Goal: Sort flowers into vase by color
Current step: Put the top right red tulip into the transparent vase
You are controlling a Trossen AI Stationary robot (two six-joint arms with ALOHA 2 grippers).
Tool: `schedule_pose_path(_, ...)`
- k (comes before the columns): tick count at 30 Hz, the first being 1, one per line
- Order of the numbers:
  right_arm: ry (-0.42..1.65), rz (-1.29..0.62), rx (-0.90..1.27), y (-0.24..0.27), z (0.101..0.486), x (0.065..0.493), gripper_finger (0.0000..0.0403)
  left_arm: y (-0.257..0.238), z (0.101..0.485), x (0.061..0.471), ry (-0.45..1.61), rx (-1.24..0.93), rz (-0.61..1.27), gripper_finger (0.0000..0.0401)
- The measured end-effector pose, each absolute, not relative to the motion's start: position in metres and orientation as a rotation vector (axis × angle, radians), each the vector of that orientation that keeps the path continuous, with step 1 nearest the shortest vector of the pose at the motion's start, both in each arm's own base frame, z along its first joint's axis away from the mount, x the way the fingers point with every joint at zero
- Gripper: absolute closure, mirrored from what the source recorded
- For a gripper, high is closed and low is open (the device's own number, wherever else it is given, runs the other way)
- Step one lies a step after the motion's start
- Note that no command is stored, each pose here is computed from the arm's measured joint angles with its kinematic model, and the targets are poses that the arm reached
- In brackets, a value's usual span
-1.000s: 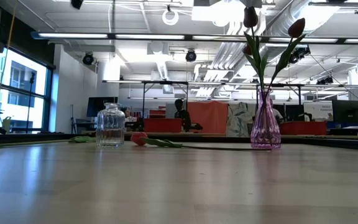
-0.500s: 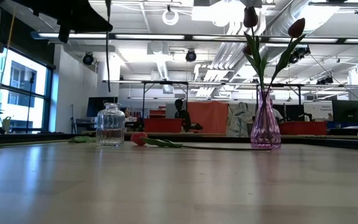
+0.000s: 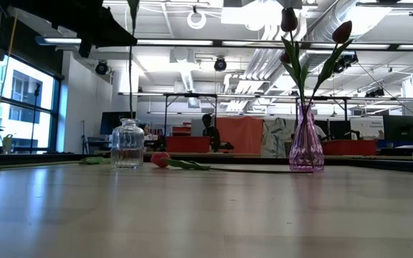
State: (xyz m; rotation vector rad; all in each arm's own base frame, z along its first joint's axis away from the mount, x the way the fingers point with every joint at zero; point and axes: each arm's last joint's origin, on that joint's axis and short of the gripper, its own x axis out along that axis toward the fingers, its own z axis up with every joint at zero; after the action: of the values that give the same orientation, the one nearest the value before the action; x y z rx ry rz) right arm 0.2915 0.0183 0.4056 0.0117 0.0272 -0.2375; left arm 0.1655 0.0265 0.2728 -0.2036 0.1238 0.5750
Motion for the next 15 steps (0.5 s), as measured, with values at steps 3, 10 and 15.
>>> schedule_pose_path(3,0.043,-0.237,0.009,0.0184,0.4039,0.2916,0.0131,0.0279,0.2699,0.1645,0.157,-0.179,0.6,0.0401)
schedule_pose_path(10,0.057,-0.238,0.013,0.0183,0.4025,0.2915,0.0131,0.029,0.2692,0.1643,0.16,-0.191,0.611,0.0401)
schedule_pose_path(15,0.062,-0.237,0.012,0.0184,0.402,0.2915,0.0131,0.0285,0.2676,0.1666,0.159,-0.24,0.591,0.0401)
